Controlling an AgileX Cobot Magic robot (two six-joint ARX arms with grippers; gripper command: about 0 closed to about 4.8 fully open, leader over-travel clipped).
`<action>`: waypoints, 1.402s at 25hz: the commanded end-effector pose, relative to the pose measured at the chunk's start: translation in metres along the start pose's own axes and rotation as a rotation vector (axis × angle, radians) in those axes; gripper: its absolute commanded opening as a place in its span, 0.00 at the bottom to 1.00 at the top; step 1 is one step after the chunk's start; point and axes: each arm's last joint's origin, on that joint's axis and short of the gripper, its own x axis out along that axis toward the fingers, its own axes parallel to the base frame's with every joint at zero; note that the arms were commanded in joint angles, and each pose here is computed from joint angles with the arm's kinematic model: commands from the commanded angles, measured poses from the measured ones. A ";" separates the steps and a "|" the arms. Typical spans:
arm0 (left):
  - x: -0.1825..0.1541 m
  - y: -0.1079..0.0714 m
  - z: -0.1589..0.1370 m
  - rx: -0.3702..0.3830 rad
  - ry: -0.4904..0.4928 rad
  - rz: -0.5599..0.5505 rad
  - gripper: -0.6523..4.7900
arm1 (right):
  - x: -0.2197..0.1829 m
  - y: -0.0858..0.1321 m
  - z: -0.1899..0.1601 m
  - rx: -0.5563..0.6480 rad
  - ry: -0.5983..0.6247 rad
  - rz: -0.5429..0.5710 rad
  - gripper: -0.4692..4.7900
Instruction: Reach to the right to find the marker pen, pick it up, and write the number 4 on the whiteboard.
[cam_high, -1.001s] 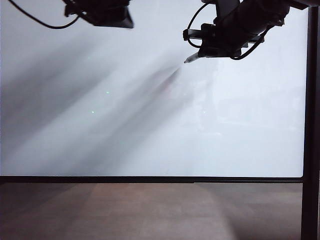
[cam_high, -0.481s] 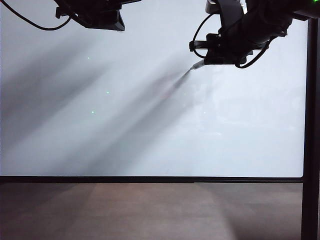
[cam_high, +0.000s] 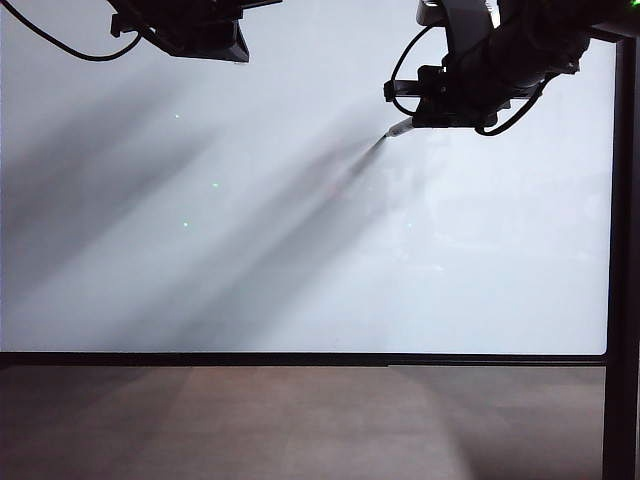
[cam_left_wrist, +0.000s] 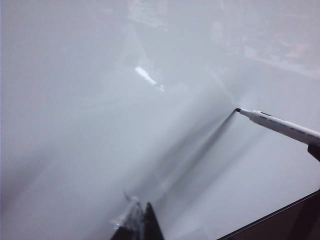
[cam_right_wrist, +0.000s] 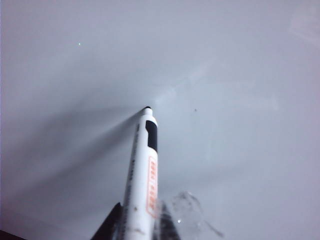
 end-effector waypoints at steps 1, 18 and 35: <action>-0.001 0.000 0.003 -0.009 -0.014 -0.004 0.11 | 0.000 -0.002 0.005 0.001 -0.034 -0.010 0.08; -0.001 0.000 -0.001 -0.002 0.027 -0.006 0.11 | 0.011 0.000 -0.020 -0.006 0.069 -0.005 0.08; -0.001 0.000 -0.001 -0.002 0.030 -0.006 0.11 | 0.011 0.000 -0.025 -0.010 0.116 -0.002 0.08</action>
